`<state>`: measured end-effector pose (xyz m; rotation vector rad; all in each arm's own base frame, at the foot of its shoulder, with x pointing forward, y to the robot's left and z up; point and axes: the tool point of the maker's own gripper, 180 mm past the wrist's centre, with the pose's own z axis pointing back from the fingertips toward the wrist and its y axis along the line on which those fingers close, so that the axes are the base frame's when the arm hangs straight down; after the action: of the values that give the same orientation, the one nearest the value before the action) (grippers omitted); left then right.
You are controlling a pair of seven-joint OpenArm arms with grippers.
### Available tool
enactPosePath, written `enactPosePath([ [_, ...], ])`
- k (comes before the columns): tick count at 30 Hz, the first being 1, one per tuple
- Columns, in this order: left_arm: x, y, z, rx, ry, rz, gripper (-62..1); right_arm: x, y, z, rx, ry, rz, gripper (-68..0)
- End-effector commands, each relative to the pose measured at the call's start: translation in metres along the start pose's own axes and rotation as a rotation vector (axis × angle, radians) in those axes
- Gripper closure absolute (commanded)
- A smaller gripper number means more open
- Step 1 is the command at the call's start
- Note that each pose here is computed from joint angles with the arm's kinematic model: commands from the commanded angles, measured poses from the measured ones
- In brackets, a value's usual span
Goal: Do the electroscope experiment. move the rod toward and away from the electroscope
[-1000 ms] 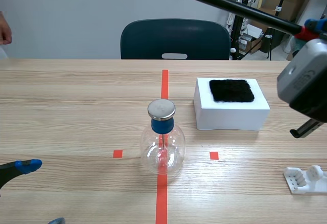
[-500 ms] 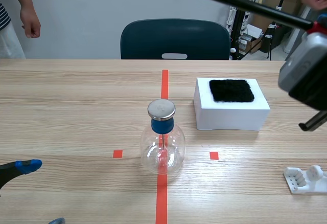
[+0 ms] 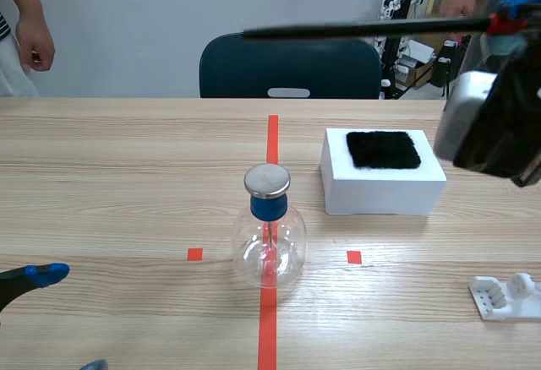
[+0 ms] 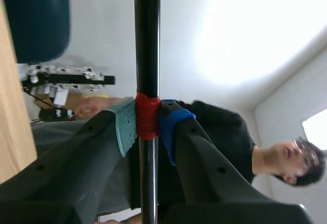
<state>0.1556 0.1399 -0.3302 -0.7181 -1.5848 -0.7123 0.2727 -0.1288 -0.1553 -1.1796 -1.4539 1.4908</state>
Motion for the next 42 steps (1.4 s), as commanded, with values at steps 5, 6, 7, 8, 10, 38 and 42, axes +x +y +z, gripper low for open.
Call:
enactPosePath([
  [5, 0.013, 0.004, 0.000, 0.011, -0.058, -0.012, -62.3, 0.009, 0.004, -0.007, -0.017, -0.022, 0.081, -0.1],
  [6, 0.013, 0.004, 0.000, 0.011, -0.058, -0.012, -62.3, 0.010, 0.007, -0.008, -0.011, -0.027, 0.088, -0.1],
  [7, 0.013, 0.004, 0.000, 0.011, -0.058, -0.012, -62.3, 0.012, 0.012, -0.009, -0.003, -0.032, 0.098, -0.1],
  [8, 0.013, 0.004, 0.000, 0.011, -0.058, -0.012, -62.3, 0.012, 0.015, -0.010, 0.004, -0.035, 0.107, -0.1],
  [10, 0.013, 0.004, 0.000, 0.011, -0.058, -0.012, -62.3, 0.014, 0.025, -0.011, 0.023, -0.044, 0.132, -0.1],
  [38, 0.013, 0.004, 0.000, 0.011, -0.058, -0.012, -62.3, 0.013, 0.056, -0.007, 0.094, -0.064, 0.234, -0.1],
  [42, 0.013, 0.004, 0.000, 0.011, -0.058, -0.012, -62.3, 0.006, 0.045, -0.009, 0.075, -0.046, 0.179, -0.2],
])
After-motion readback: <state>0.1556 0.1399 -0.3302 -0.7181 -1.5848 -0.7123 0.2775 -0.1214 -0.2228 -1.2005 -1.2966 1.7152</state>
